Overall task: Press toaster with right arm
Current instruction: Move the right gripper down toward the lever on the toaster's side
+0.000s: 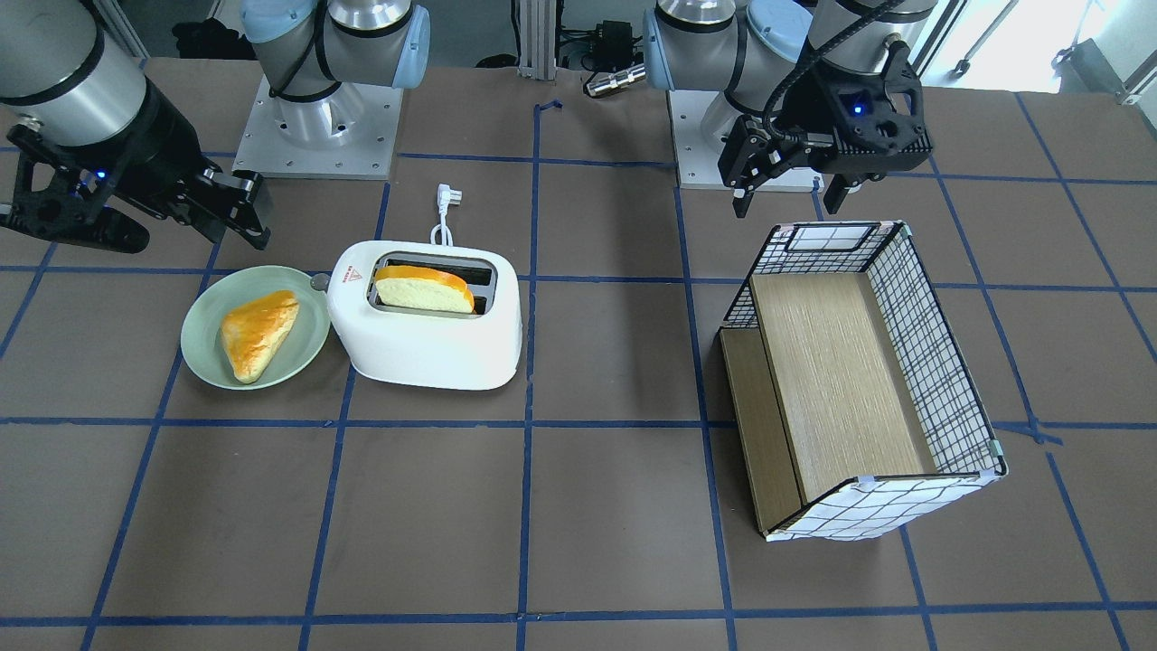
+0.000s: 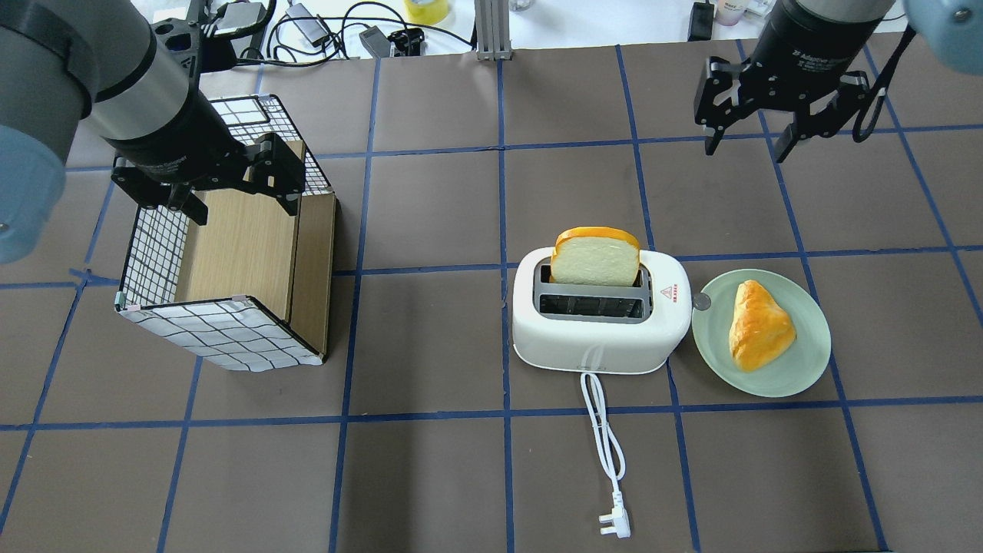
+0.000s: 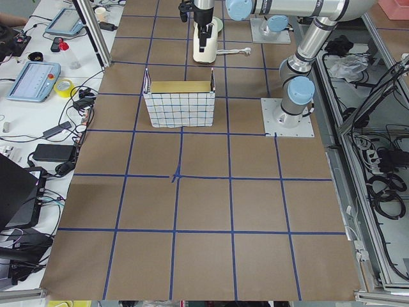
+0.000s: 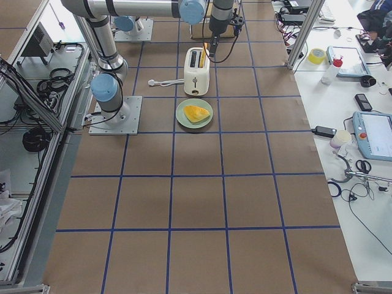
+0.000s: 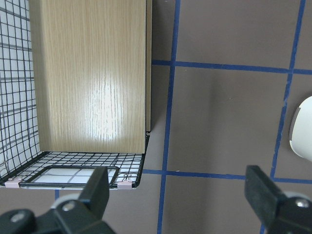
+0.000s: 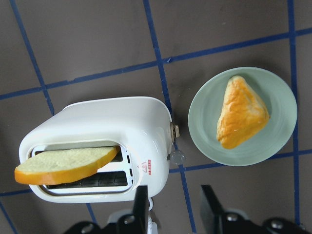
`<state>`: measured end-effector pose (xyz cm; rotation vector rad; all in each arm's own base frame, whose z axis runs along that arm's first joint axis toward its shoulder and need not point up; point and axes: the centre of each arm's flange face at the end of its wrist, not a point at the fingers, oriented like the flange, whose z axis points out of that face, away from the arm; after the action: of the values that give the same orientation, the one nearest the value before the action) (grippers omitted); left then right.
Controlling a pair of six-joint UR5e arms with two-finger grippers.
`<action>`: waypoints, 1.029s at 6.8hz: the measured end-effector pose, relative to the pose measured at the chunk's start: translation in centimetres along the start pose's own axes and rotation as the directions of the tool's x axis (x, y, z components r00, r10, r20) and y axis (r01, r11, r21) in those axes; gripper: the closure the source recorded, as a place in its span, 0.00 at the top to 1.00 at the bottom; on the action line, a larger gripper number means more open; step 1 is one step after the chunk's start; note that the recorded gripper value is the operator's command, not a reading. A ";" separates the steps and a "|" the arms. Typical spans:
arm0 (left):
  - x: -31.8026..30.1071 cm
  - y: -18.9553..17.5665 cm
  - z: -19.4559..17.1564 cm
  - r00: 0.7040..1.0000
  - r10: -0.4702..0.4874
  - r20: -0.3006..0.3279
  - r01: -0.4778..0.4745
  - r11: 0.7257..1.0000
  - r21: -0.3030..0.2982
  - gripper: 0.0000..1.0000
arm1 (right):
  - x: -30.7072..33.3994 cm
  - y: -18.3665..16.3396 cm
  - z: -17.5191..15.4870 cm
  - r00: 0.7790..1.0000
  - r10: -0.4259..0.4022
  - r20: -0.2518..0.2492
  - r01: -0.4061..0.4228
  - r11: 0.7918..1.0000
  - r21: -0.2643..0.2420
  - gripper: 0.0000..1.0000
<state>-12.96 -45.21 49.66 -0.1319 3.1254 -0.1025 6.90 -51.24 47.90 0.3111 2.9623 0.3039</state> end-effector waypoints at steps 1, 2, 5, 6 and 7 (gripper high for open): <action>0.0 0.0 0.0 1.000 0.000 0.000 0.000 1.000 0.000 1.00 | 2.8 -0.3 0.5 0.995 0.018 0.093 -0.011 0.998 -0.069 0.00; 0.0 0.0 0.0 1.000 0.000 0.000 0.000 1.000 0.000 1.00 | 5.1 -0.8 1.5 0.980 0.007 0.197 0.014 0.995 -0.101 0.00; 0.0 0.0 0.0 1.000 0.000 0.000 0.000 1.000 0.000 1.00 | 8.7 -1.7 6.2 0.859 -0.112 0.499 0.158 0.986 -0.051 0.00; 0.0 0.0 0.0 1.000 0.000 0.001 0.000 1.000 0.000 1.00 | 9.9 -1.7 8.4 0.802 -0.146 0.580 0.188 0.982 -0.013 0.00; 0.0 0.0 0.0 1.000 0.000 0.000 0.000 1.000 0.000 1.00 | 10.9 -1.6 10.6 0.743 -0.172 0.647 0.204 0.979 0.025 0.00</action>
<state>-12.96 -45.21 49.66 -0.1319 3.1250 -0.1025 -2.20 -48.42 35.97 0.0759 2.2639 0.1870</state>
